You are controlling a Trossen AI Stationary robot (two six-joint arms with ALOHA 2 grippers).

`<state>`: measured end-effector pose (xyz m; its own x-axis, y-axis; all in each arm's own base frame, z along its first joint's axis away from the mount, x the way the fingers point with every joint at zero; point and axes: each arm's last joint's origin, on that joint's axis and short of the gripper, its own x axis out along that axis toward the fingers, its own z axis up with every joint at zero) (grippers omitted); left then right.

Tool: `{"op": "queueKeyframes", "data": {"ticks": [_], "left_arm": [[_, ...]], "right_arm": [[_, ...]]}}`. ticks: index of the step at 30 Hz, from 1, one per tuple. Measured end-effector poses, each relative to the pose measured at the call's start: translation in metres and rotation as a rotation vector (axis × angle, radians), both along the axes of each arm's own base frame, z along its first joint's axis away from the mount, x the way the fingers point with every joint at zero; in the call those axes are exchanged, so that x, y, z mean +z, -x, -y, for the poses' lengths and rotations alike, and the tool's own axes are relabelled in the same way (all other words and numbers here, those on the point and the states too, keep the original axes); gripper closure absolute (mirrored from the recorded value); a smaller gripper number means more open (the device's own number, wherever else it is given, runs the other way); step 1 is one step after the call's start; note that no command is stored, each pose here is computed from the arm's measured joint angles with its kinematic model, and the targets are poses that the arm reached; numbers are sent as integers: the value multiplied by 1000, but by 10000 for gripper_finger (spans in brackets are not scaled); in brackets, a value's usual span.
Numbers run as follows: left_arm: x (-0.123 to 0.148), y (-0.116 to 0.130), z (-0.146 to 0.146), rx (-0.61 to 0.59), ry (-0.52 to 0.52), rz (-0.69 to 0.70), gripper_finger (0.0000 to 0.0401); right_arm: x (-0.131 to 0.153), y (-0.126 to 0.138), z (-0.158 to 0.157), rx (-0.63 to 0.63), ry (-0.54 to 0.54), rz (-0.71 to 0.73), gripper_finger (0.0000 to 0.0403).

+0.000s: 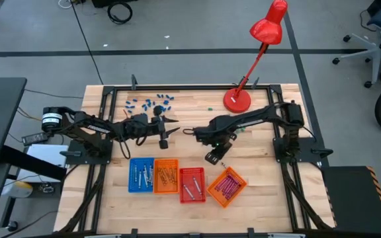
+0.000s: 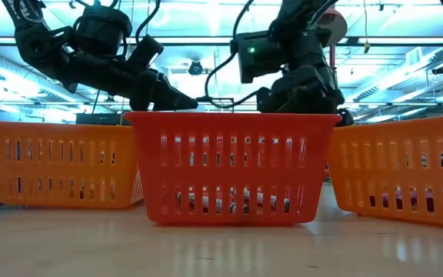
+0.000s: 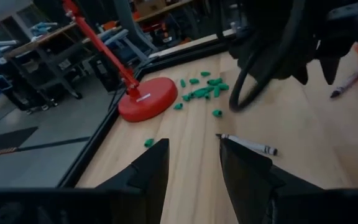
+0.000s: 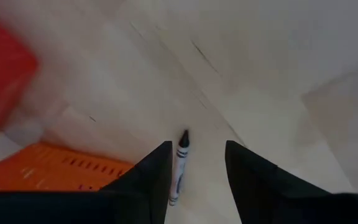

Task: Sort crayons
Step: Put the black crayon into the blue bin

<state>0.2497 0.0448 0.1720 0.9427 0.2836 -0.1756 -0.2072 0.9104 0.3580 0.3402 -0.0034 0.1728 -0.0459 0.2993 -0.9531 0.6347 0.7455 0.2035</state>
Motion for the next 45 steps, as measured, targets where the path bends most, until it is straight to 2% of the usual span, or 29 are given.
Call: {"op": "queueKeyframes", "data": {"ticks": [4, 17, 23, 45], "left_arm": [[0, 0, 1, -37, 6, 0, 246], [-1, 0, 1, -38, 17, -12, 246], [-2, 0, 1, -38, 17, -13, 246], [-3, 0, 1, -38, 14, -24, 246]], "right_arm": [[-3, -9, -1, 0, -44, -43, 248], [-29, -25, -6, 75, -147, -241, 247], [-29, -25, -7, 77, -188, -237, 247], [-50, -17, -25, 31, -81, -268, 247]]}}
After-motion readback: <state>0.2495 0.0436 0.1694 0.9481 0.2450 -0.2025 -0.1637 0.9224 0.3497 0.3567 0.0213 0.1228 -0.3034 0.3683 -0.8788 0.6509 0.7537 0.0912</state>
